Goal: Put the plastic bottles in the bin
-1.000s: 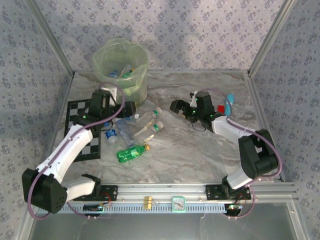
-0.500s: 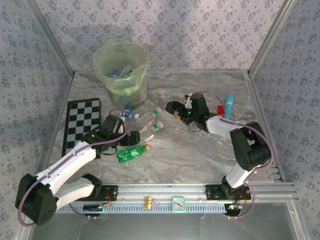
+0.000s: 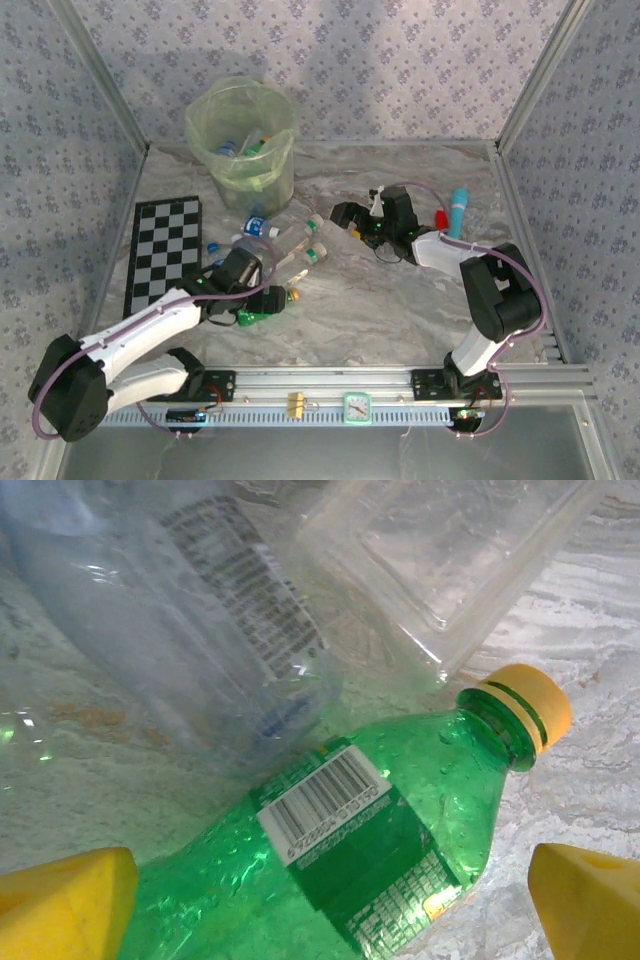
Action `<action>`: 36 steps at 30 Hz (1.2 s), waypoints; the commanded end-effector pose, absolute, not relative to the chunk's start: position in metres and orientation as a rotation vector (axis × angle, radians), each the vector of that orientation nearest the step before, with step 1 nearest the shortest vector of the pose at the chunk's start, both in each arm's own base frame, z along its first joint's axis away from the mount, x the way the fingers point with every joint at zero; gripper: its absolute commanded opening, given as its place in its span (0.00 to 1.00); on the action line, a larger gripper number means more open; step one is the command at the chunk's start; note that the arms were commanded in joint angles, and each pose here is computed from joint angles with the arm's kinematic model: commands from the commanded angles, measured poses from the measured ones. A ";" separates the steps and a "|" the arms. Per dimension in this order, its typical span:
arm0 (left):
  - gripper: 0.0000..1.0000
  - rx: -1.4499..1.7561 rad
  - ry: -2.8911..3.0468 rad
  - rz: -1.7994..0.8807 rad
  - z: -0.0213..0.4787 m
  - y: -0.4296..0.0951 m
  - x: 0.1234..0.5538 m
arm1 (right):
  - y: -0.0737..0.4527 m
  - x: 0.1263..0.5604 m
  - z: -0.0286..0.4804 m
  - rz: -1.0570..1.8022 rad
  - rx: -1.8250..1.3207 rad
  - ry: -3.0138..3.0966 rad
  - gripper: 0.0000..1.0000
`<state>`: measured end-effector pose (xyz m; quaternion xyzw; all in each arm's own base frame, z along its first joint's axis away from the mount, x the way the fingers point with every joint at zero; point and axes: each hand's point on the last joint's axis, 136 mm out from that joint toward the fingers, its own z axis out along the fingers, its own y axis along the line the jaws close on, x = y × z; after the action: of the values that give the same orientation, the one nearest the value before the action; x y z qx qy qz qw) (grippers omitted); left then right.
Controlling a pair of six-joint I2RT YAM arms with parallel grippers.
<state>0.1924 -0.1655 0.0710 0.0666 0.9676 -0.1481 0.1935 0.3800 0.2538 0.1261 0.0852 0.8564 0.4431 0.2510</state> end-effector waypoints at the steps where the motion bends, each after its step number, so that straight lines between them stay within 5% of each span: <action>1: 1.00 0.223 2.736 -0.431 0.064 -0.174 0.186 | 0.254 0.376 0.133 1.220 0.218 2.322 1.00; 12: 0.99 0.331 2.804 -0.396 0.051 -0.183 0.163 | 0.251 0.374 0.132 1.211 0.227 2.326 1.00; 22: 0.81 0.515 2.818 -0.320 0.031 -0.198 0.168 | 0.251 0.372 0.132 1.214 0.223 2.329 1.00; 30: 0.57 0.665 2.821 -0.278 0.023 -0.210 0.163 | 0.245 0.371 0.133 1.198 0.232 2.330 1.00; 36: 0.51 0.666 2.762 -0.341 0.042 -0.222 0.167 | 0.244 0.372 0.134 1.199 0.235 2.329 1.00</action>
<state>0.1606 -0.2054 0.0229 0.2194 0.9644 -0.0902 0.1166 0.3758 0.2465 0.1300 0.0904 0.8568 0.4406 0.2522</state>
